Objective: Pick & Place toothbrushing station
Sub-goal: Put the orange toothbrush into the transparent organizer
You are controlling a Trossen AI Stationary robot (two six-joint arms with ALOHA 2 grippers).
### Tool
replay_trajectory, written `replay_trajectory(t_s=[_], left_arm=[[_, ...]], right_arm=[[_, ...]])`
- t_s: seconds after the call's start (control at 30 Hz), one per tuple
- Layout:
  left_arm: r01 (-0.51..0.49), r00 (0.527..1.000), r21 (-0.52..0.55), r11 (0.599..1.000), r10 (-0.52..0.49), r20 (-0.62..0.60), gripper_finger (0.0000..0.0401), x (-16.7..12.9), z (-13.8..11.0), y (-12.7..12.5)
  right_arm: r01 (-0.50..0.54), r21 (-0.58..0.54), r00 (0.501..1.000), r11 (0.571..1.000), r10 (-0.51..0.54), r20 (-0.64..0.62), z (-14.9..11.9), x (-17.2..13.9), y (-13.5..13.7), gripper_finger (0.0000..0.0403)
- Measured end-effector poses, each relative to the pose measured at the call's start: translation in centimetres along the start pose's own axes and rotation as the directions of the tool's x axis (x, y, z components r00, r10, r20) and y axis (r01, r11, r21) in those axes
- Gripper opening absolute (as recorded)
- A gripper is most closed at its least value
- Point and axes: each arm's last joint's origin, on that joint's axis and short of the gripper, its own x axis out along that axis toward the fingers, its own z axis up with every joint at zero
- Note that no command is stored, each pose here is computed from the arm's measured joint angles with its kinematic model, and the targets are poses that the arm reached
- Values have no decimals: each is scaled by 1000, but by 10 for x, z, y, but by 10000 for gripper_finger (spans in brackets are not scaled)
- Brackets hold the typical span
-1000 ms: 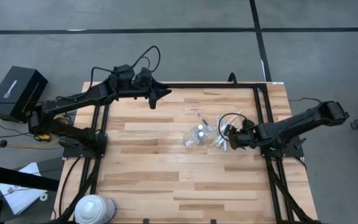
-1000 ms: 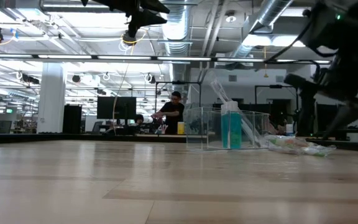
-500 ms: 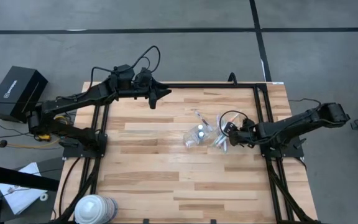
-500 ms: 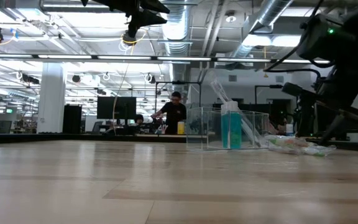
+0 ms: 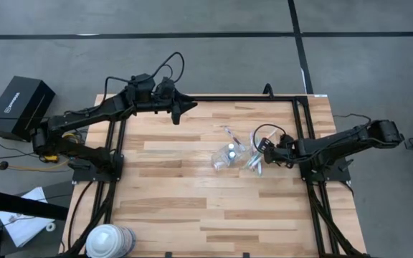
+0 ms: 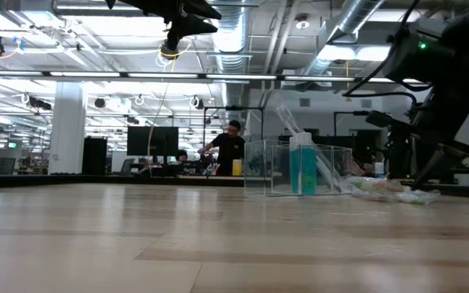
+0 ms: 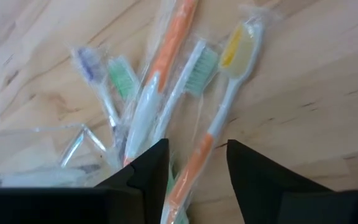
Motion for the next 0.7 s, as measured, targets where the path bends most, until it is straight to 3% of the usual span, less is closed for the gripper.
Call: replay_trajectory(t_s=[0.47, 0.7], left_arm=[[0, 1000, 0, 1000, 0, -3, 136, 0, 0, 0], [0, 1000, 0, 1000, 0, -3, 136, 0, 0, 0]], right_arm=[[-89, 41, 994, 995, 91, -59, 1, 15, -4, 128], [-77, 35, 994, 996, 79, -74, 1, 16, -6, 116]])
